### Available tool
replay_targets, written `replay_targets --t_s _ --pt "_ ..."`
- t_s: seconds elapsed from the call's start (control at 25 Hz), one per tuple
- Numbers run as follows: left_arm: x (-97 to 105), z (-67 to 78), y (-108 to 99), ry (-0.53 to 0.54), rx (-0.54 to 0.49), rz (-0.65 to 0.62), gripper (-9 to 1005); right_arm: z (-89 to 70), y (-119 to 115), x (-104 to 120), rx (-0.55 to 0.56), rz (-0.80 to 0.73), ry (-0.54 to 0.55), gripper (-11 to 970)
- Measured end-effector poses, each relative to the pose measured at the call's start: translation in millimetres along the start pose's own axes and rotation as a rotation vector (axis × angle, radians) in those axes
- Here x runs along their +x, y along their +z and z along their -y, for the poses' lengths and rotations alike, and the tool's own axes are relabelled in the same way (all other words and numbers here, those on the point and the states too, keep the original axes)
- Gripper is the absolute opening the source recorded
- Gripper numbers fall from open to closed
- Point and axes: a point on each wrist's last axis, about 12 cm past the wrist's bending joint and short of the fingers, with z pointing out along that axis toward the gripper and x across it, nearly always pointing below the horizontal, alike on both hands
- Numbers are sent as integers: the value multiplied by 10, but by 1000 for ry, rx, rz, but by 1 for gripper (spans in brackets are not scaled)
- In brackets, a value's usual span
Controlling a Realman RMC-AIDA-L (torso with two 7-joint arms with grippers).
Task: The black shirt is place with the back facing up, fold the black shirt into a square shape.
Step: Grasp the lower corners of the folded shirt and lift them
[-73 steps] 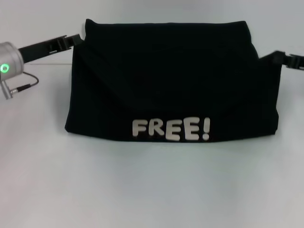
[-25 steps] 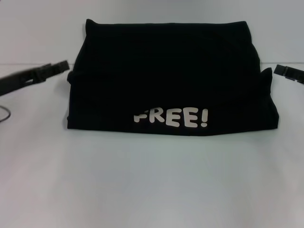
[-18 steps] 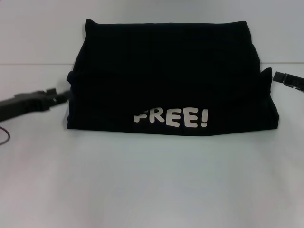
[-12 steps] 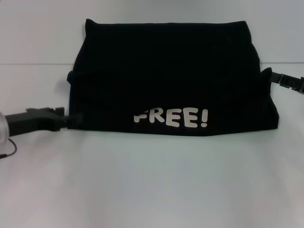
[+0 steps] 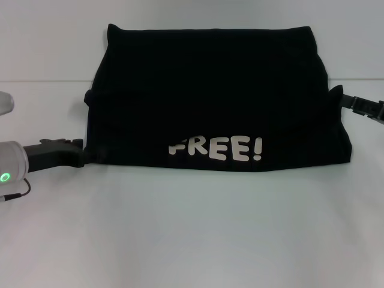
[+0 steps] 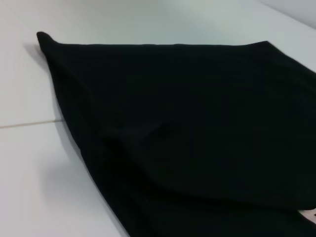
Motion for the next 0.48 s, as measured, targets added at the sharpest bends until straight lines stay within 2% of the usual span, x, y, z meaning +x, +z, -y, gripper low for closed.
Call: replay_targets --t_s 0.48 --pt "11 32 43 24 5 -33 657 7 -5 12 2 0 13 626"
